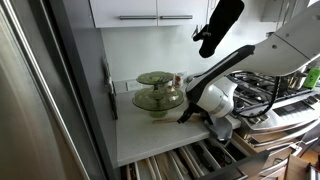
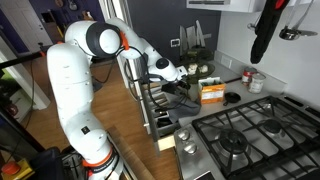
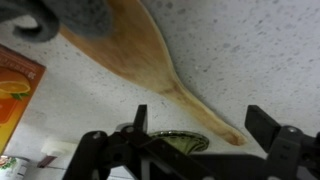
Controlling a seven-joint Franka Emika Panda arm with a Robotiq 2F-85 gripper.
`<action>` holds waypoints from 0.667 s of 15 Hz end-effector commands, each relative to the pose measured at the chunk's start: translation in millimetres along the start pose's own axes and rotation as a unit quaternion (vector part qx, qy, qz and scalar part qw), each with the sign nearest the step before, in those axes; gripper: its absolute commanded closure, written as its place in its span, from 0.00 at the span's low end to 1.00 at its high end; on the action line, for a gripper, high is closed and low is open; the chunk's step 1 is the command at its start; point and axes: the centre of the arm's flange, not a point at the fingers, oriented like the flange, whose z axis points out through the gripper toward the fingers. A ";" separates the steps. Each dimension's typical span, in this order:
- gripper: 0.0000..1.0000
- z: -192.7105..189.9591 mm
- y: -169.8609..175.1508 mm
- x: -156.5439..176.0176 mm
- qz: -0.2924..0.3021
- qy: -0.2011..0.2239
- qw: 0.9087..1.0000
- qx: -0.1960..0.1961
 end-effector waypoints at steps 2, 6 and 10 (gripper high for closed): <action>0.26 14.5 8.3 -11.0 0.003 -0.014 1.000 0.008; 0.55 13.6 9.6 -16.6 0.005 -0.024 1.000 0.012; 0.84 9.7 8.2 -17.0 0.008 -0.025 0.999 0.022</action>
